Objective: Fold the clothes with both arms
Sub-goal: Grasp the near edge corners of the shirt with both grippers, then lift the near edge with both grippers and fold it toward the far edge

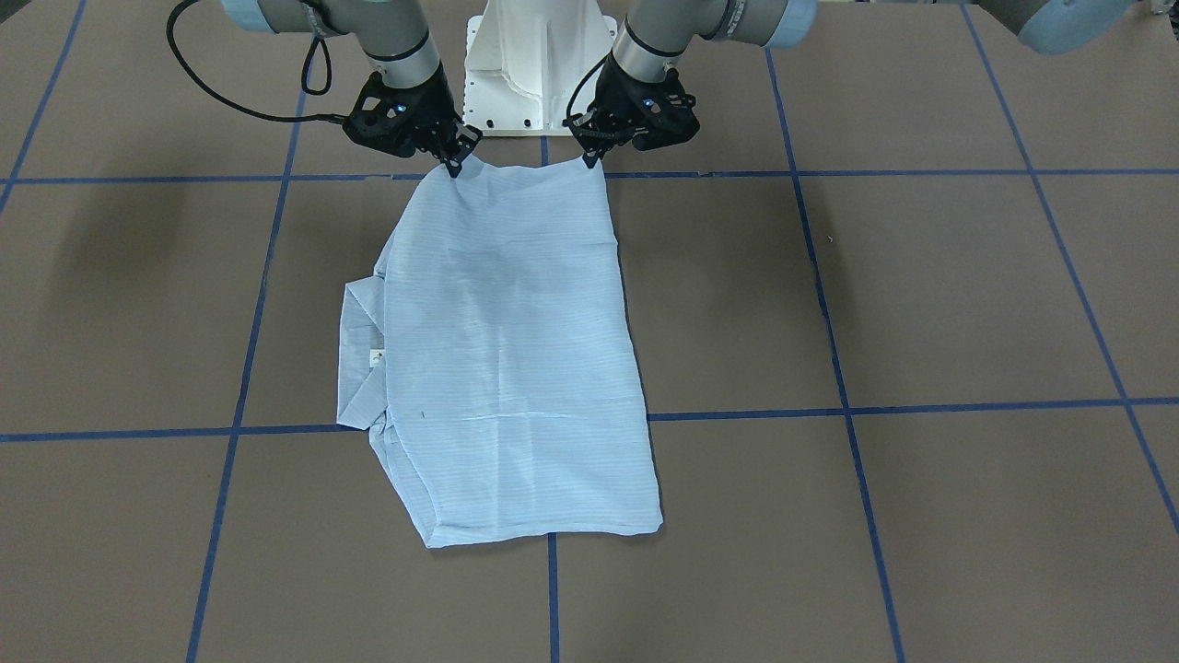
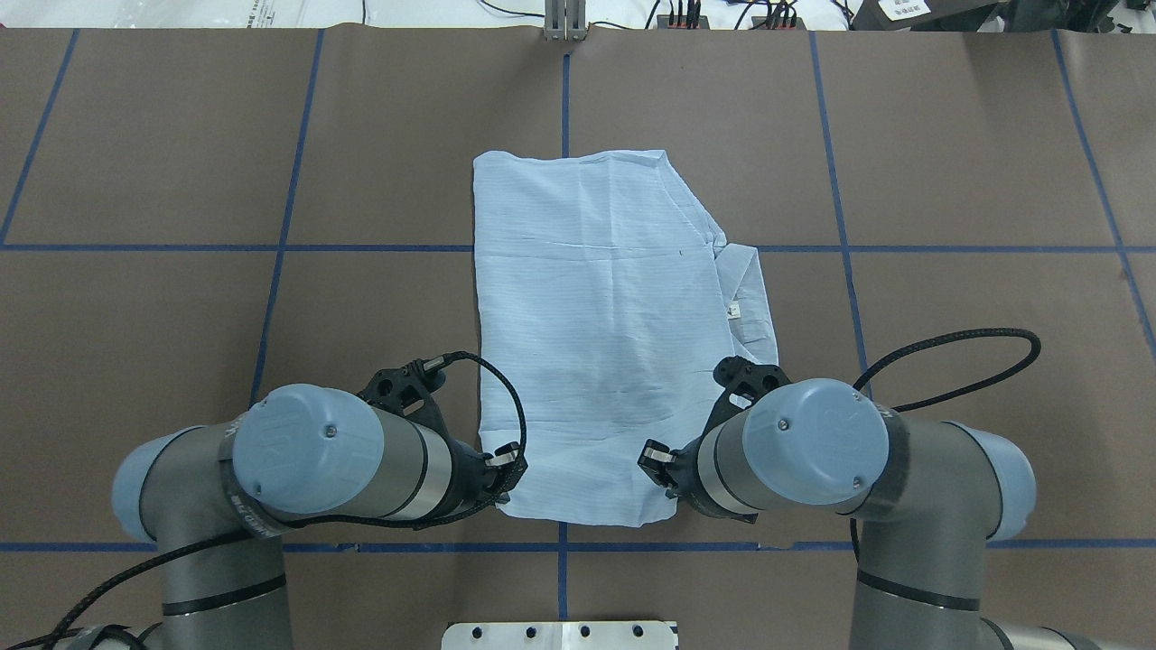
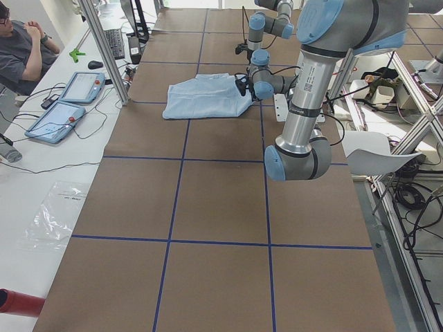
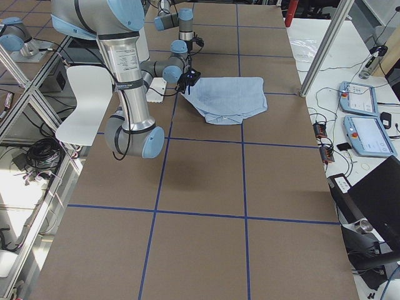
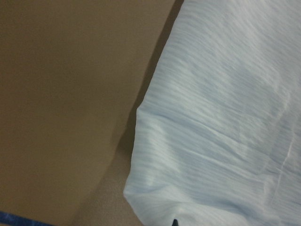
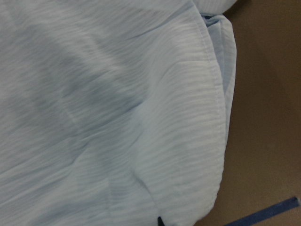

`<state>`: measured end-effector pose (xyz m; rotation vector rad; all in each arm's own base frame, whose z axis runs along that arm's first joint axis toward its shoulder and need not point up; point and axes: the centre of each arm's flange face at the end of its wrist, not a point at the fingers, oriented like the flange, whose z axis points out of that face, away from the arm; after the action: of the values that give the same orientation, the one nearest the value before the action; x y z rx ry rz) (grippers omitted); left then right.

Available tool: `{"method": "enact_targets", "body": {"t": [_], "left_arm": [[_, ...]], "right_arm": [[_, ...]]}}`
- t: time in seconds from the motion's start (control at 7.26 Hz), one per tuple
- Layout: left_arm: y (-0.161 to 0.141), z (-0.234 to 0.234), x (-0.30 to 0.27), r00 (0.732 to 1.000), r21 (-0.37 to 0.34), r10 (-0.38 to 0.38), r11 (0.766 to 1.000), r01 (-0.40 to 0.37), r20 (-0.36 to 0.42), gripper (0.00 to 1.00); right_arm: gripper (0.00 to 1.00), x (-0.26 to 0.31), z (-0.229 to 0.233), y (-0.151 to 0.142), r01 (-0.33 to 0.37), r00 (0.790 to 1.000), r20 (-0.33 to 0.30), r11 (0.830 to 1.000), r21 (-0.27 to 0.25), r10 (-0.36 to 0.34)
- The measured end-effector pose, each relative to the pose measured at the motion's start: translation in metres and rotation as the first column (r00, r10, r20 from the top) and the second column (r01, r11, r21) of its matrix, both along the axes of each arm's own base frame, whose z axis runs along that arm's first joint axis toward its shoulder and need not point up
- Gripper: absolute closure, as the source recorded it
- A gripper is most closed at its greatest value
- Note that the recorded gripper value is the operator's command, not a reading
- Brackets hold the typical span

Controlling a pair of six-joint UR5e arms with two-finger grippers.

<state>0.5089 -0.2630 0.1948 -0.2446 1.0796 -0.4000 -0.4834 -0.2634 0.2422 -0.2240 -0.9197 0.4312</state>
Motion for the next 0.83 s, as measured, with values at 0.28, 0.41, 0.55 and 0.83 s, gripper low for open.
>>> {"method": "enact_targets", "body": {"t": [0.28,0.41,0.55,0.83], "left_arm": [[0.018,-0.03,-0.04,0.999,-0.022,0.042,0.999,-0.042,-0.001,1.0],[0.027,-0.041,-0.058,0.998,-0.036,0.066,0.997,-0.066,0.001,1.0],[0.034,-0.05,-0.075,0.996,-0.047,0.084,0.995,-0.084,0.005,1.0],[0.039,-0.056,-0.089,0.995,-0.051,0.097,0.994,-0.096,0.017,1.0]], "right_arm": [[1.0,0.028,-0.031,0.017,0.091,0.992,0.097,0.995,-0.04,-0.087],[1.0,0.042,-0.044,0.025,0.135,0.982,0.14,0.989,-0.051,-0.127],[1.0,0.055,-0.055,0.033,0.172,0.971,0.177,0.983,-0.057,-0.16],[1.0,0.065,-0.059,0.024,0.176,0.968,0.192,0.982,-0.064,-0.161]]}}
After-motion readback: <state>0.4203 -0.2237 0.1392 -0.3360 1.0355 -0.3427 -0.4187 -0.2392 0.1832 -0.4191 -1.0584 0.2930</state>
